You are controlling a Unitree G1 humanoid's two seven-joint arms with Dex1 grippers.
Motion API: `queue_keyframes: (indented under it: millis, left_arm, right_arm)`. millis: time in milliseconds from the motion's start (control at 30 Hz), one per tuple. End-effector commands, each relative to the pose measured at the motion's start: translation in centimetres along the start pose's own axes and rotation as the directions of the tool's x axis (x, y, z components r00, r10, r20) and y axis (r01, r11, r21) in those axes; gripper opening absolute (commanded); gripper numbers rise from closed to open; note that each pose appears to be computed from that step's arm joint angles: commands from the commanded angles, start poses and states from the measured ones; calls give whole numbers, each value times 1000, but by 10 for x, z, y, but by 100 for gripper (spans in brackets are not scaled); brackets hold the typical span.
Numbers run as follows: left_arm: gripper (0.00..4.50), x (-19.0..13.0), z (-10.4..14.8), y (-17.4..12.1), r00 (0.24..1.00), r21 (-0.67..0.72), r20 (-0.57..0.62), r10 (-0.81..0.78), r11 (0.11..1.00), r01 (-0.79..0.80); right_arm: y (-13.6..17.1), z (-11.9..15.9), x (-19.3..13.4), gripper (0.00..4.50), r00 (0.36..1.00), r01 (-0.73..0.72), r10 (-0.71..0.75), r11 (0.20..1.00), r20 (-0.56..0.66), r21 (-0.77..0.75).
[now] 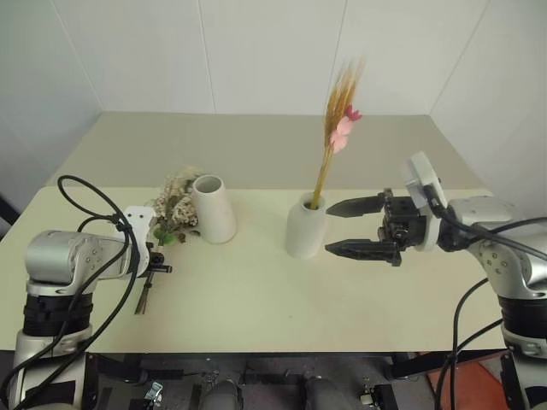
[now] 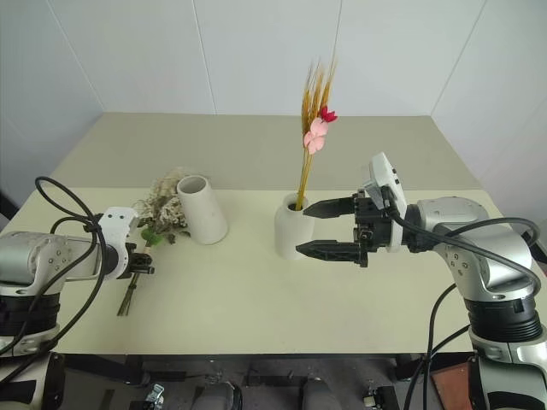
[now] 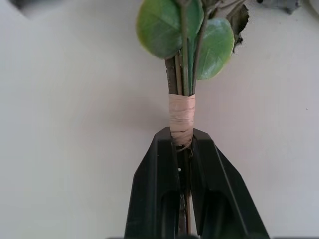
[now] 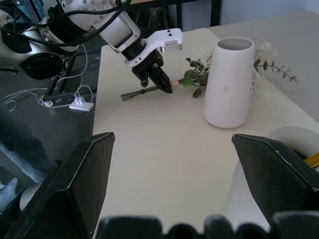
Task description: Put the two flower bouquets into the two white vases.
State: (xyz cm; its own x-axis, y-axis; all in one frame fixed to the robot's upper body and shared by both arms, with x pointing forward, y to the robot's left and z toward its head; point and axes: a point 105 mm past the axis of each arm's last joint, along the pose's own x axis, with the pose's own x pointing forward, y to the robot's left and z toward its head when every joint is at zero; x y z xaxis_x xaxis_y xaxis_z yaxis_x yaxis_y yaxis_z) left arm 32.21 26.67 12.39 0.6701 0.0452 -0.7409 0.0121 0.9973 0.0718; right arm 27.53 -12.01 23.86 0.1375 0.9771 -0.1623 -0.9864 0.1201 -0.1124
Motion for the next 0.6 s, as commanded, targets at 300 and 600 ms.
queue_keyframes:
  millis: [300,600]
  left_arm:
    - [6,-67,78,35,767,-88,631,116,993,-78]
    - [6,-134,143,-25,367,344,832,-415,906,246]
  right_arm:
    - [3,5,2,450,1000,-4,5,999,18,-44]
    - [-4,-2,6,450,997,73,-73,996,3,-44]
